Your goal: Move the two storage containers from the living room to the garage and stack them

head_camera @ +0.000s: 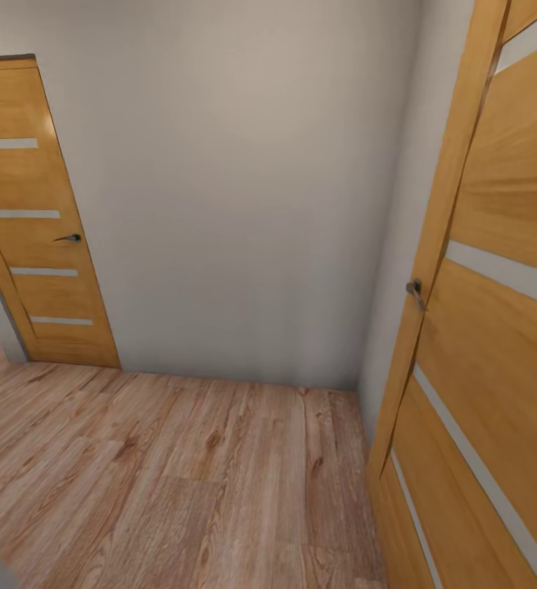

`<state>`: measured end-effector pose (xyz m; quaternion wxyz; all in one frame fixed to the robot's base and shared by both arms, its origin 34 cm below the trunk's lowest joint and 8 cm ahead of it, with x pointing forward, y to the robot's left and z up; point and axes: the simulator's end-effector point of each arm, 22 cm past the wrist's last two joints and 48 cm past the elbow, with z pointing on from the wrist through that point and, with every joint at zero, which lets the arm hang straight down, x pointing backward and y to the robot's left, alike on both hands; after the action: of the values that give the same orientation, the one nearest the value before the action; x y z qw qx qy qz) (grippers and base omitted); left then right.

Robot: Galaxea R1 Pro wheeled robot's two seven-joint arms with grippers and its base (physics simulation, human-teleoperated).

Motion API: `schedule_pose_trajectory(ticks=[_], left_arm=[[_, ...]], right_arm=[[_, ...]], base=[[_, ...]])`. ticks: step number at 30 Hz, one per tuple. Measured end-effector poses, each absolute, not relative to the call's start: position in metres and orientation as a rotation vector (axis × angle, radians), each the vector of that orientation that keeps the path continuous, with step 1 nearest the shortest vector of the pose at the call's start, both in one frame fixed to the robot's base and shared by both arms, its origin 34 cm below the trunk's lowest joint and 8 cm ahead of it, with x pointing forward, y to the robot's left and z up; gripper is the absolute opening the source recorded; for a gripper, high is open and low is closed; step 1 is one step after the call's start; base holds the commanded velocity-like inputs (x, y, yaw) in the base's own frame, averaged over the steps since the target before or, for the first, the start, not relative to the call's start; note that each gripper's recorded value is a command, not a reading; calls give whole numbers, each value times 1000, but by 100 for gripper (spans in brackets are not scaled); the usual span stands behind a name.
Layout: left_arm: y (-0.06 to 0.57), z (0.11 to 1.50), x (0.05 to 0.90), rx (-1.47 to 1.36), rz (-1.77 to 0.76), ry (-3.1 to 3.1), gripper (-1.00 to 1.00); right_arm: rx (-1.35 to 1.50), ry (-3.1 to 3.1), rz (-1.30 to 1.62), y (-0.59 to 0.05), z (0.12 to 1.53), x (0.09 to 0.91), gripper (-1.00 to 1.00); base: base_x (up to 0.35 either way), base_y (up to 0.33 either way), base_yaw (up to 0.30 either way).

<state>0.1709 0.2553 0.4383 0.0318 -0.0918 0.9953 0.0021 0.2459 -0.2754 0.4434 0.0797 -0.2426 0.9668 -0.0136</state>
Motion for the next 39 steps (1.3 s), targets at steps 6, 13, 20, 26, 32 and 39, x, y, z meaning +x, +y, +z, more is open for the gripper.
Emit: schedule_pose_trajectory(ticks=[6,13,20,26,32,39], left_arm=[[256,438,171,-283,7,3065,100],[255,438,171,-285,5,3065,100],[258,438,170,-287,11,3065,100],[258,438,170,-287,11,3065,100],[258,438,170,-287,11,3065,100],[258,438,170,-287,11,3065,100]], right_arm=[[-726,2893,-42,-276,443,246,100],[-726,2894,-43,-276,443,246,100],[-729,2893,-40,-276,443,245,100],[-730,2894,-41,-275,443,245,100],[-730,2894,-43,-276,443,245,100],[-733,2912,-49,-277,443,242,100]], base=[[18,-26,0],[18,-2,0],[246,0,0],[316,0,0],[321,0,0],[321,0,0]])
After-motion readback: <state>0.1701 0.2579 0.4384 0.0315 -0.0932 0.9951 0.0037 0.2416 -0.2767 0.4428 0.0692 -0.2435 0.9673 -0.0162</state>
